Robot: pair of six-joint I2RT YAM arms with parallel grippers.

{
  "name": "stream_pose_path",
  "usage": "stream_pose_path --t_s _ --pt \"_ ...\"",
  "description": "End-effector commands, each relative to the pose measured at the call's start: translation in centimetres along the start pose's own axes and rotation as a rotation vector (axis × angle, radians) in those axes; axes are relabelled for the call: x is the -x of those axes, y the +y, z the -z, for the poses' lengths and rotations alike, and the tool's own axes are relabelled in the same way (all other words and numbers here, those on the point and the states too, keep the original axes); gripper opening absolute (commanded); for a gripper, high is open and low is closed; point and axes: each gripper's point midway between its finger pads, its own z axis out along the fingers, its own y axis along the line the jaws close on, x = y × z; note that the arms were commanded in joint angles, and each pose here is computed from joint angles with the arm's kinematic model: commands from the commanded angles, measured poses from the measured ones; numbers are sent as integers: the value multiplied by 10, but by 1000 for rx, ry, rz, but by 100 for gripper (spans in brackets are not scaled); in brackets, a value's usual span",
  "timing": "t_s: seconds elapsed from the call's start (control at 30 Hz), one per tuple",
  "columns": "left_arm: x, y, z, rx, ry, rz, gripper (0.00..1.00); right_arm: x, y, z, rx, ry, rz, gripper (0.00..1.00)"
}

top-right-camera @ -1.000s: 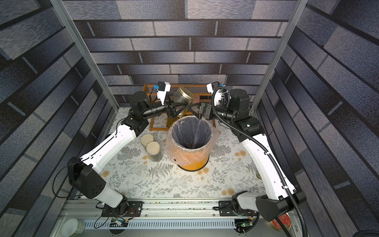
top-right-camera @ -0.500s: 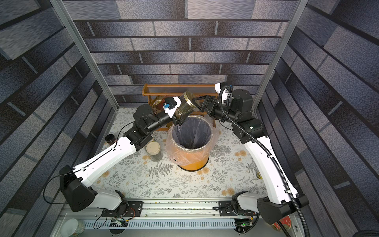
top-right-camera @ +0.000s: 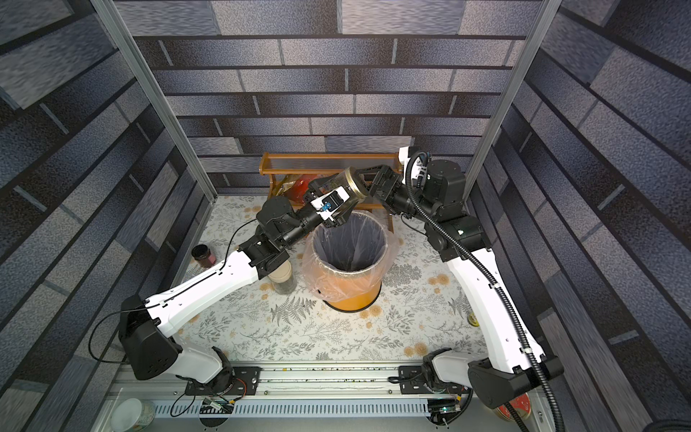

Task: Empty moldy tea leaves from jars
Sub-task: Unscrew the lid from the jar.

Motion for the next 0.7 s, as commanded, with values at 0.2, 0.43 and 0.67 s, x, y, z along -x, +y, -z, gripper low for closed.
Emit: stream_pose_path --t_s 0.2,0.43,0.67 --pt "15 10 -4 56 -42 -43 35 5 -1 -10 3 -3 5 100" --pt "16 11 -6 54 -45 -45 35 2 -13 -16 -32 11 10 100" --pt "19 17 -5 68 -52 -43 35 -2 -25 -24 -61 33 6 100"
